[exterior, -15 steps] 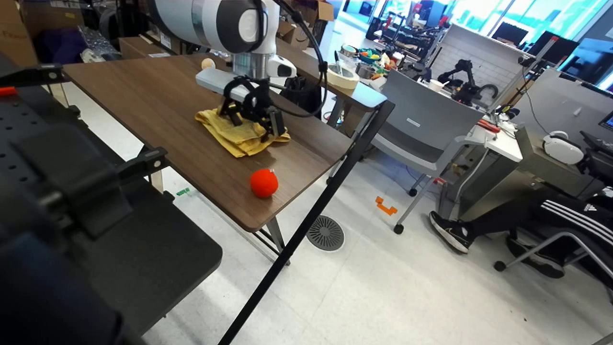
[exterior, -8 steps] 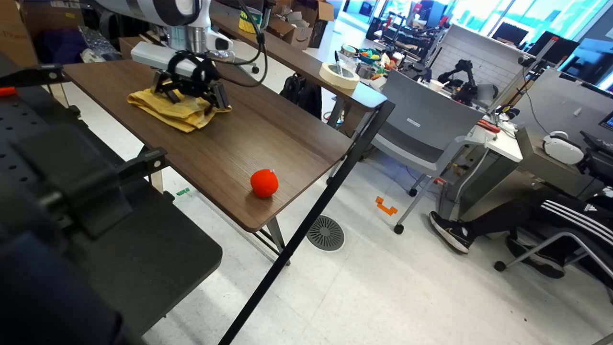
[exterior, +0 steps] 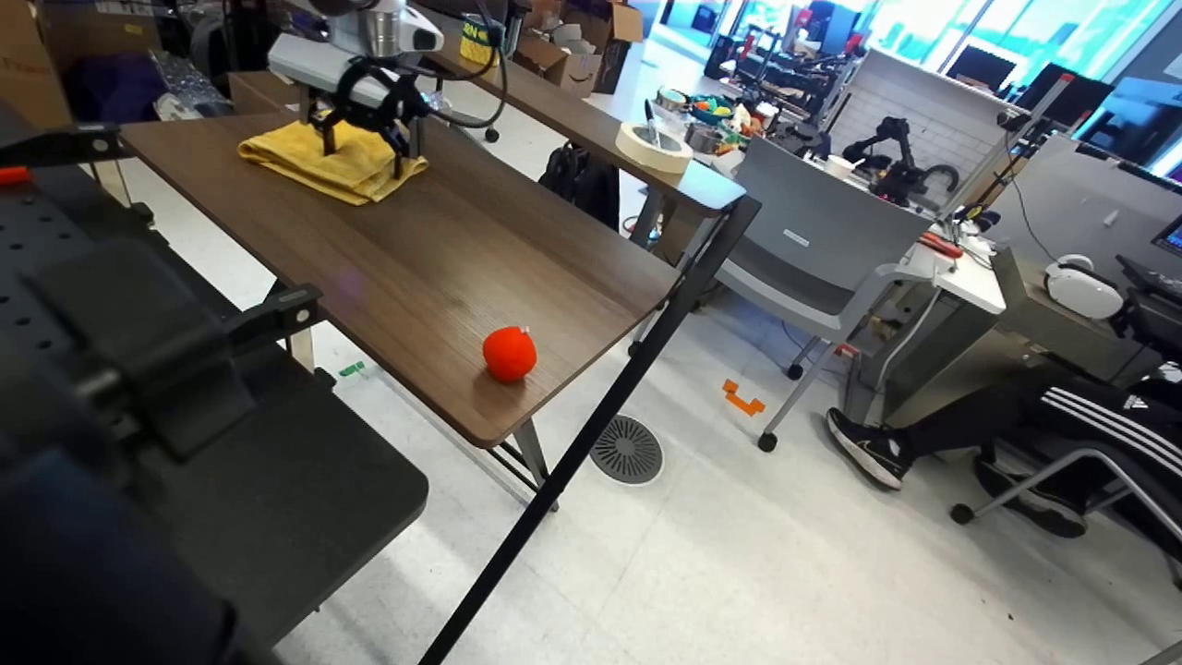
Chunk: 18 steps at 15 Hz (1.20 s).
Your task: Move the potato to the left, wipe the table with the yellow towel, move the red plush toy to the left, wipe the right side of the table with the towel, move the potato and red toy to the right, wipe the left side of the table
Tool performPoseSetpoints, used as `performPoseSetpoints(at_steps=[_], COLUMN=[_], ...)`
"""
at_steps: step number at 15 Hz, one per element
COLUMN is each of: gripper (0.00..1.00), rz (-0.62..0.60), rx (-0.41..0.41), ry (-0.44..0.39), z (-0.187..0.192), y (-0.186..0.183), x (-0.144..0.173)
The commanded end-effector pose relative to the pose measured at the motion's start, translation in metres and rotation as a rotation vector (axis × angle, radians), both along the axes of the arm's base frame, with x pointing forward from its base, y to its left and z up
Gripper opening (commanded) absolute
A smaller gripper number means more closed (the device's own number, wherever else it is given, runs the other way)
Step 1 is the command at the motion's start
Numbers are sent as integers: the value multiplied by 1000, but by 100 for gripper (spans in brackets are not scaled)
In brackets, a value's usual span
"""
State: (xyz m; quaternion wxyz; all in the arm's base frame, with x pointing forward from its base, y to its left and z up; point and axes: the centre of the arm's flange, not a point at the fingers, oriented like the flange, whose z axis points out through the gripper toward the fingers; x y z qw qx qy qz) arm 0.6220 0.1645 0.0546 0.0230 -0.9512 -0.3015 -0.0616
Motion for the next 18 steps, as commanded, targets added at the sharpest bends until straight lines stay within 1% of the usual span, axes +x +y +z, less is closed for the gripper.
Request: performPoseSetpoints(at_steps=[1, 3, 4, 5, 6, 7, 9, 12, 15, 18], gripper=[100, 100, 100, 100, 100, 100, 100, 100, 100, 100], rz=[-170, -293, -351, -396, -430, -448, -438, -312, -151, 11], rx=[39, 35, 29, 33, 26, 25, 4, -28, -56, -76], ry=[32, 45, 36, 35, 30, 31, 34, 54, 103, 102], z=[-15, -19, -17, -16, -12, -14, -16, -30, -56, -58], y=[-76, -137, -169, -201, -223, -239, -248, -203, -137, -74], x=[62, 73, 76, 80, 78, 79, 68, 45, 10, -17])
